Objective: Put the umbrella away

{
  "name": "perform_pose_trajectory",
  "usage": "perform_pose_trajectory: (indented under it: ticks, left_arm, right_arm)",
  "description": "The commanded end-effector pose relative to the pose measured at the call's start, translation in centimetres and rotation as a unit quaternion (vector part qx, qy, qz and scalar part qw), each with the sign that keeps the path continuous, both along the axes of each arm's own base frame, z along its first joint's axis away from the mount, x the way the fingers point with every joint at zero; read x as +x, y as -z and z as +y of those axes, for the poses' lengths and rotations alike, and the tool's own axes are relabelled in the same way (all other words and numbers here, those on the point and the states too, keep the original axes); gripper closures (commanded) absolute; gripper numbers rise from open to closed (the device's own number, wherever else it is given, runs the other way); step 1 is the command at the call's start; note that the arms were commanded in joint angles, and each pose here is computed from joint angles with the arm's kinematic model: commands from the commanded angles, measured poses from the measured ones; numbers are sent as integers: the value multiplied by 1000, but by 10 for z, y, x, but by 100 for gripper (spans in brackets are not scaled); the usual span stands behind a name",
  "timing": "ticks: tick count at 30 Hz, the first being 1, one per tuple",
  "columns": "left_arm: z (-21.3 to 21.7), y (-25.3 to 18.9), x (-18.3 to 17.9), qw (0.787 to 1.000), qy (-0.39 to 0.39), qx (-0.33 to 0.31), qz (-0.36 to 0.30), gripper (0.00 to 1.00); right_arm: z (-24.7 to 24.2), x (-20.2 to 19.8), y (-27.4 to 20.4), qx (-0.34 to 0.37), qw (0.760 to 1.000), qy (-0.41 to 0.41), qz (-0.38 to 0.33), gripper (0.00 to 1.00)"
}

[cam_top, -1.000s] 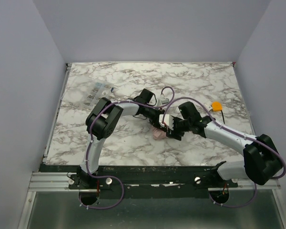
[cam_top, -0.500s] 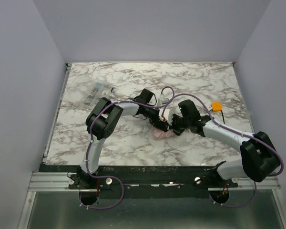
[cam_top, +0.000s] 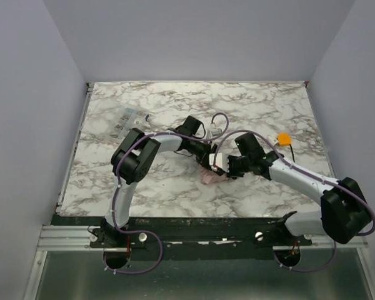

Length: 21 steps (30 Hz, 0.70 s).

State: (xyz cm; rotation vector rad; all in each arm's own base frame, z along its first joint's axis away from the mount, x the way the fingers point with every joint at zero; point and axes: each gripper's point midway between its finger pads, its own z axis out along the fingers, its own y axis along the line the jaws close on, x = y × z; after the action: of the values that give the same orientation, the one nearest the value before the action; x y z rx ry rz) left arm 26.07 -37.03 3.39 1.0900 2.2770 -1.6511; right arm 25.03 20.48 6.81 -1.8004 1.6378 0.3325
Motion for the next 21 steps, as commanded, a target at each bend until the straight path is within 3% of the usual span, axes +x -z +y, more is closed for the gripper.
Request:
perform_pose_trajectory:
  ticks: [1,12,21]
  left_arm:
    - [85,138,-30,959,-53,274,40,22]
    - [85,139,-31,958,-50,278,48,31]
    - [65,96,-12,973,-88,214,1,18]
  right_arm:
    - [-21,-14,12,-63,997,-34,14,100]
    - [-34,-10,18,-102,994,-44,-12,100]
    - [-35,-2,40,-119,993,-25,5,100]
